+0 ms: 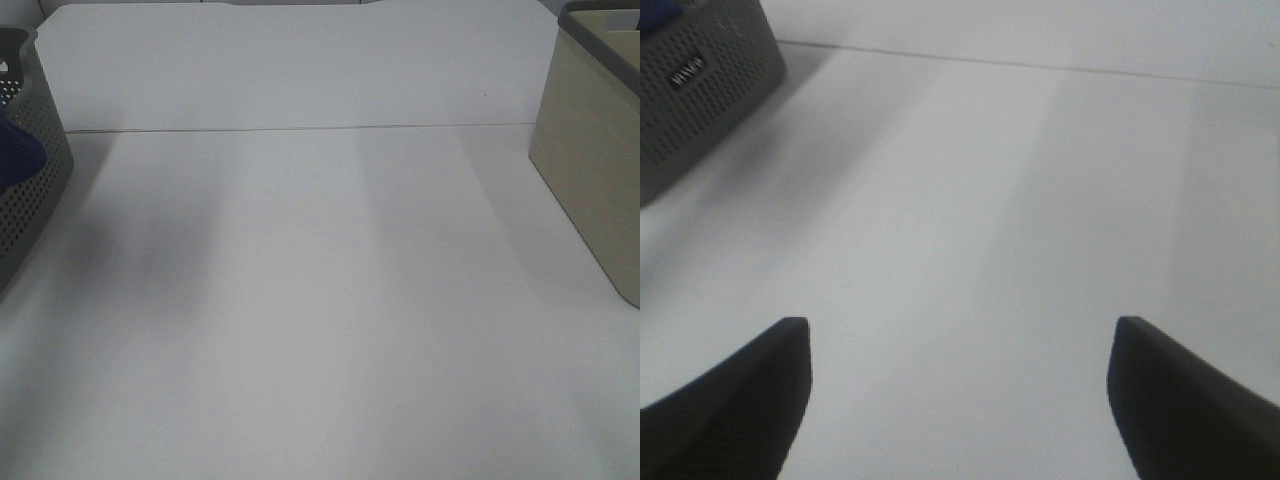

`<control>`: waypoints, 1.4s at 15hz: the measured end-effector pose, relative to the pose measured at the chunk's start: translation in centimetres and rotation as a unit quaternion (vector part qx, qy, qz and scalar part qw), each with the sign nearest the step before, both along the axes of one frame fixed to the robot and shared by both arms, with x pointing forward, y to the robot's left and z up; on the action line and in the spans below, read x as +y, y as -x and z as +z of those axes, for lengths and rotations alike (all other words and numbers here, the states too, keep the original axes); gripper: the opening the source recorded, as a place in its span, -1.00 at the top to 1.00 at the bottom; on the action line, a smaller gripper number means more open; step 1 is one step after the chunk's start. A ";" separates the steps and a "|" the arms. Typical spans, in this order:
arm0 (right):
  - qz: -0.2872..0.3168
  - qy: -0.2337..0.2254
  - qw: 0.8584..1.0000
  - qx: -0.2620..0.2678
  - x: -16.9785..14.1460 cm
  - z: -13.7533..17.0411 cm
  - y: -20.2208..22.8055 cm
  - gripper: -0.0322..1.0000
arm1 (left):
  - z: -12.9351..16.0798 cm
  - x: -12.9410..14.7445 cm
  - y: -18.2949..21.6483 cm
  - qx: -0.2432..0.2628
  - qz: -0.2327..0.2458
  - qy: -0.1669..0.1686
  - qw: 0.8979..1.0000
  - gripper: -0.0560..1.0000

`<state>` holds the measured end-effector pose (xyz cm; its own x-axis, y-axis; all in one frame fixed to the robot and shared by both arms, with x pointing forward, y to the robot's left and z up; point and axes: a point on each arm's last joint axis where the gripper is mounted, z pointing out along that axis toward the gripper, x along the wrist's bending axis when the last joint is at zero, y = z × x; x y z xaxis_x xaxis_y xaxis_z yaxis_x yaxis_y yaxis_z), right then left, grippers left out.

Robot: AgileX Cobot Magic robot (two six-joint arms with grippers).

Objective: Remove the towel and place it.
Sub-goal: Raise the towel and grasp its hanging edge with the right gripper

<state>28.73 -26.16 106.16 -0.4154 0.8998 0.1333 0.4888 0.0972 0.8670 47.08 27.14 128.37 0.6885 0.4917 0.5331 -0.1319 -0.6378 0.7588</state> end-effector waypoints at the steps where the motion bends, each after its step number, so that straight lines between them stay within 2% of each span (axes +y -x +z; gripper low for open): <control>1: 0.014 -0.012 1.000 -0.011 0.4 0.4 -0.9 -0.60 | 0.0 -0.9 0.1 -0.006 -0.017 -0.003 1.000 0.89; 4: 0.056 -0.014 0.998 -0.025 1.1 0.6 -3.2 -0.60 | 0.4 -3.0 0.1 -0.030 -0.046 0.002 0.998 0.89; 5: 0.064 -0.036 0.997 -0.019 1.5 0.7 -4.0 -0.60 | 0.5 -3.8 0.3 -0.036 -0.058 0.002 0.998 0.89; 6: 0.074 -0.114 0.991 0.005 2.3 0.8 -5.6 -0.60 | 0.5 -5.4 0.5 -0.044 -0.080 0.003 0.996 0.89; 7: 0.084 -0.132 0.988 0.006 2.6 0.8 -6.5 -0.58 | 0.4 -6.2 0.3 -0.044 -0.090 0.008 0.995 0.89; 10: 0.135 -0.136 0.981 0.006 3.4 0.0 -8.8 -0.47 | -0.3 -8.0 -0.5 -0.036 -0.114 0.012 0.993 0.89; 12: 0.189 -0.142 0.971 -0.019 4.1 -0.2 -10.5 -0.45 | -0.9 -9.3 -1.2 -0.028 -0.130 0.014 0.991 0.89; 16: 0.251 -0.162 0.954 -0.030 5.0 -0.5 -13.4 -0.45 | -1.7 -10.8 -1.9 -0.019 -0.145 0.017 0.989 0.89; 18: 0.300 -0.155 0.941 -0.035 8.0 -1.6 -15.9 -0.45 | -1.6 -11.2 -1.9 -0.022 -0.148 0.021 0.989 0.89; 21: 0.354 -0.123 0.927 -0.023 12.8 -2.6 -16.9 -0.45 | -1.8 -11.3 -2.2 -0.016 -0.144 0.026 0.989 0.89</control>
<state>45.64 -13.34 103.55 -0.9005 0.3446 0.2652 0.3396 0.1763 0.9239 49.26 15.84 126.59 0.7871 0.3045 0.5364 -0.3273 -0.5308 0.7817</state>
